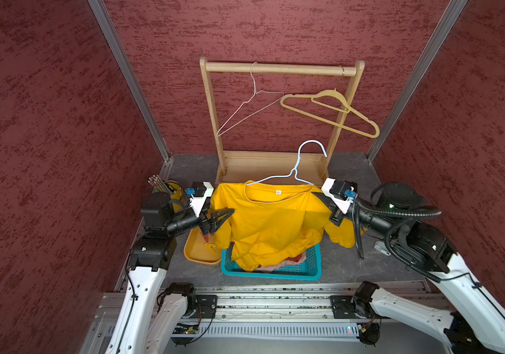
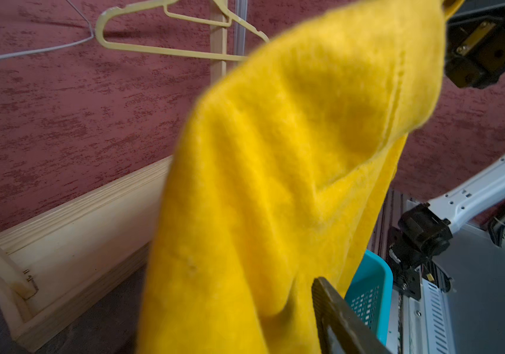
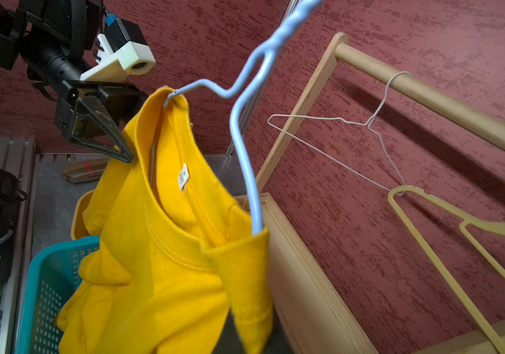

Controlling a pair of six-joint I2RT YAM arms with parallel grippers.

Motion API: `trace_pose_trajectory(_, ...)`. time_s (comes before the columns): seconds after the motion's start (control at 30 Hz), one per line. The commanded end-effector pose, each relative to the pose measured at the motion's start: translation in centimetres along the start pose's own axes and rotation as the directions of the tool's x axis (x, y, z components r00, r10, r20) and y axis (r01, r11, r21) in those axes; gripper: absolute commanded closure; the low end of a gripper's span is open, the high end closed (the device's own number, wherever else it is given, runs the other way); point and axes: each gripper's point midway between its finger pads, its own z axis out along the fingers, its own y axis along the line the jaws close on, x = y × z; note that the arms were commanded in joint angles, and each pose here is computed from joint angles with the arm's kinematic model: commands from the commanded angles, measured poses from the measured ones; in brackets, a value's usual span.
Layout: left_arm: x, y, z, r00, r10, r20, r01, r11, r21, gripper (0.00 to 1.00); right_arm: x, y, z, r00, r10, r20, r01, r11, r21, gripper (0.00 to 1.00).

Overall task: Remove the clothespins securing t-shirts to the hanger
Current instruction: Remove the T-shirt from the hanger.

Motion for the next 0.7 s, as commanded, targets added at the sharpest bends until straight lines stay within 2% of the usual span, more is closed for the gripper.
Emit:
trace_pose_trajectory(0.0,-2.2,1.6,-0.9,0.998,0.044,0.044,-0.038,0.992,-0.124,0.34,-1.6,-0.5,-0.5,0.998,0.01,0.057,-0.011,1.0,0.02,1.0)
trace_pose_trajectory(0.27,-2.8,1.7,-0.6,0.999,-0.001,0.048,0.005,0.997,-0.075,0.47,-1.2,-0.2,-0.9,0.999,0.023,0.047,-0.023,1.0,0.014,1.0)
trace_pose_trajectory(0.4,-3.4,1.3,-0.9,0.997,0.013,0.071,-0.008,0.997,-0.071,0.49,-0.8,-0.3,-0.9,0.999,0.028,0.024,-0.028,0.999,0.016,1.0)
trace_pose_trajectory(0.5,-3.8,0.9,-1.1,0.996,0.026,0.082,-0.02,0.998,-0.065,0.68,-0.4,-0.3,-0.7,0.999,0.031,0.009,-0.031,0.999,0.021,1.0)
trace_pose_trajectory(0.6,-3.8,1.4,-1.2,0.996,0.021,0.085,-0.012,0.995,-0.101,1.0,-0.2,-0.4,-0.6,0.999,0.034,0.005,-0.034,0.999,0.028,1.0)
trace_pose_trajectory(0.67,-3.5,2.2,-1.4,0.997,0.004,0.08,0.008,0.988,-0.153,1.0,0.0,-0.6,-0.7,0.999,0.034,0.0,-0.034,0.998,0.044,1.0)
